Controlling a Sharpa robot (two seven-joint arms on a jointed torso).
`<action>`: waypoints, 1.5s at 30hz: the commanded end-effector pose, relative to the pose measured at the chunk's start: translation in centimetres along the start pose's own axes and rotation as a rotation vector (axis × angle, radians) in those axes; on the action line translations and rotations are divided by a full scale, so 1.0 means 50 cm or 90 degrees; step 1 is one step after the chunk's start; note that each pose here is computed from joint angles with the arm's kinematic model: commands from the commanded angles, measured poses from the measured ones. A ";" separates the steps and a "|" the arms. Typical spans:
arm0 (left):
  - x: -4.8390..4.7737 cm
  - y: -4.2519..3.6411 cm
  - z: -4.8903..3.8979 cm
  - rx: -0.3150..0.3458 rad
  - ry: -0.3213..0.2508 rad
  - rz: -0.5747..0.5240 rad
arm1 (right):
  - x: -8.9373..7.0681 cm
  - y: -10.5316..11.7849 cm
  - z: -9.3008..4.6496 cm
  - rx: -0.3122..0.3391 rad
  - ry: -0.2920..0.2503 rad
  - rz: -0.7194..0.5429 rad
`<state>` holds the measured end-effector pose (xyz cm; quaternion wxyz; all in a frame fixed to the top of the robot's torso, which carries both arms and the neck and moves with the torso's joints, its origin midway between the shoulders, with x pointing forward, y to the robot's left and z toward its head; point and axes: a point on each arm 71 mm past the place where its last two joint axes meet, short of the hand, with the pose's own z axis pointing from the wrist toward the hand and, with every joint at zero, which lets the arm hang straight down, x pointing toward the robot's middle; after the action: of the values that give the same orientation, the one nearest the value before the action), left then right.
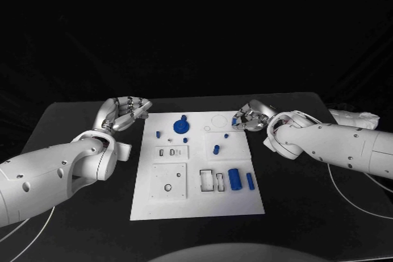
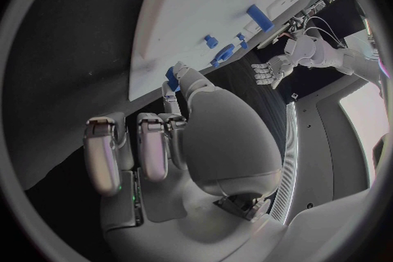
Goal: Assemble the parts on the task board
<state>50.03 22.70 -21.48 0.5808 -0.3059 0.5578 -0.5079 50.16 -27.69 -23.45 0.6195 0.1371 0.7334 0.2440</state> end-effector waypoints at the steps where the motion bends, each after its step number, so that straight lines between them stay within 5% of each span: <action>1: 0.004 -0.004 0.001 0.010 0.005 -0.001 | -0.012 0.028 0.002 -0.024 -0.028 0.037; 8: 0.009 -0.005 0.003 0.011 0.008 -0.002 | -0.009 0.099 0.002 -0.060 -0.004 0.055; 21: 0.012 -0.005 0.005 0.011 0.010 -0.004 | 0.065 0.217 -0.017 -0.091 0.096 0.064; 45: 0.015 -0.003 0.007 0.010 0.013 -0.004 | 0.184 0.304 -0.019 -0.098 0.139 0.018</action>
<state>50.27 22.14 -21.63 0.5794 -0.3041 0.5590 -0.5093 45.87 -10.54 -22.97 0.5326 0.0858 0.7719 0.3365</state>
